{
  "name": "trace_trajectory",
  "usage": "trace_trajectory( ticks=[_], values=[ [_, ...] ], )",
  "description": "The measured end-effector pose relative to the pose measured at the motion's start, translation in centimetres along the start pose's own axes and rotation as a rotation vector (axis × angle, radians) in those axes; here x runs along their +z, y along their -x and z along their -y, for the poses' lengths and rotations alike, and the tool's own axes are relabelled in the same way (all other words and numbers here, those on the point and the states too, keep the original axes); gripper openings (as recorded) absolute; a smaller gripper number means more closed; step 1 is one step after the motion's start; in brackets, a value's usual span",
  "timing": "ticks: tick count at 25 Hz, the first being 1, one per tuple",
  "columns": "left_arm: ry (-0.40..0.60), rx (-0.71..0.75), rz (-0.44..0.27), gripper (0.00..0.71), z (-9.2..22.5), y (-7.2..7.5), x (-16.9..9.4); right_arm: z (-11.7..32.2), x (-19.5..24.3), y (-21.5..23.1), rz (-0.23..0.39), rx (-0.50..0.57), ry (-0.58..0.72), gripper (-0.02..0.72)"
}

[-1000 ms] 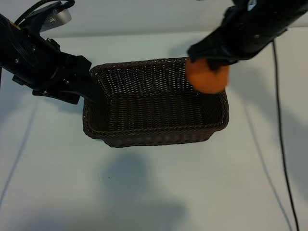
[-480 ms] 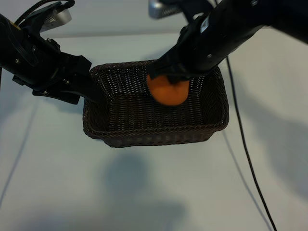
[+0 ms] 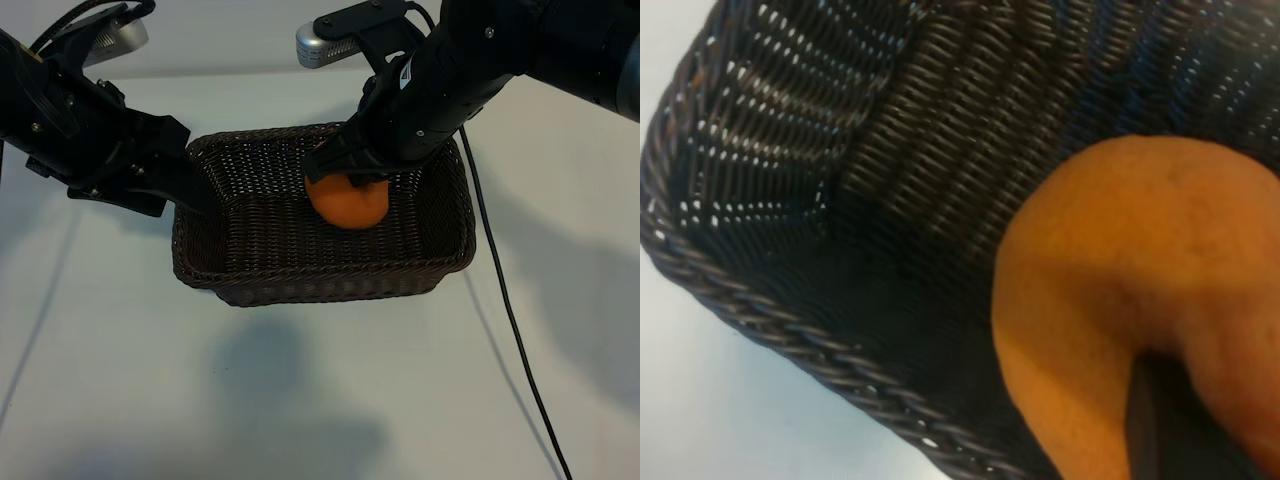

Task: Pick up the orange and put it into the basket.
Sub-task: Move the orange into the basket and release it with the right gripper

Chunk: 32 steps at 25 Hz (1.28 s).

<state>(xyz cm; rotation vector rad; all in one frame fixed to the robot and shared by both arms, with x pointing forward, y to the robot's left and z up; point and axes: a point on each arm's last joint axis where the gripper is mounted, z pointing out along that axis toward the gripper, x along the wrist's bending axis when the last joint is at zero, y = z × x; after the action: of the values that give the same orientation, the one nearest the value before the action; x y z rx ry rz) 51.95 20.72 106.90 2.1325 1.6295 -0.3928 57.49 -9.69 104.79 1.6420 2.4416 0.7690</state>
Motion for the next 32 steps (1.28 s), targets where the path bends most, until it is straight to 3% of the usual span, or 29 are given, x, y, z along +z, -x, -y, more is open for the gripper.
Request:
trace_trajectory(
  ticks=[13,24,32],
  values=[
    [0.000,0.000,0.000,0.567,0.0,0.0,0.0,-0.3,0.9,0.3,0.021,-0.016,0.022,0.075],
    [0.000,0.003,0.000,0.567,0.0,0.0,0.0,0.5,5.3,1.1,0.040,-0.010,-0.075,0.075],
    [0.000,0.003,0.000,0.567,0.0,0.0,0.0,0.2,5.4,1.1,0.039,-0.017,-0.040,0.074]
  ],
)
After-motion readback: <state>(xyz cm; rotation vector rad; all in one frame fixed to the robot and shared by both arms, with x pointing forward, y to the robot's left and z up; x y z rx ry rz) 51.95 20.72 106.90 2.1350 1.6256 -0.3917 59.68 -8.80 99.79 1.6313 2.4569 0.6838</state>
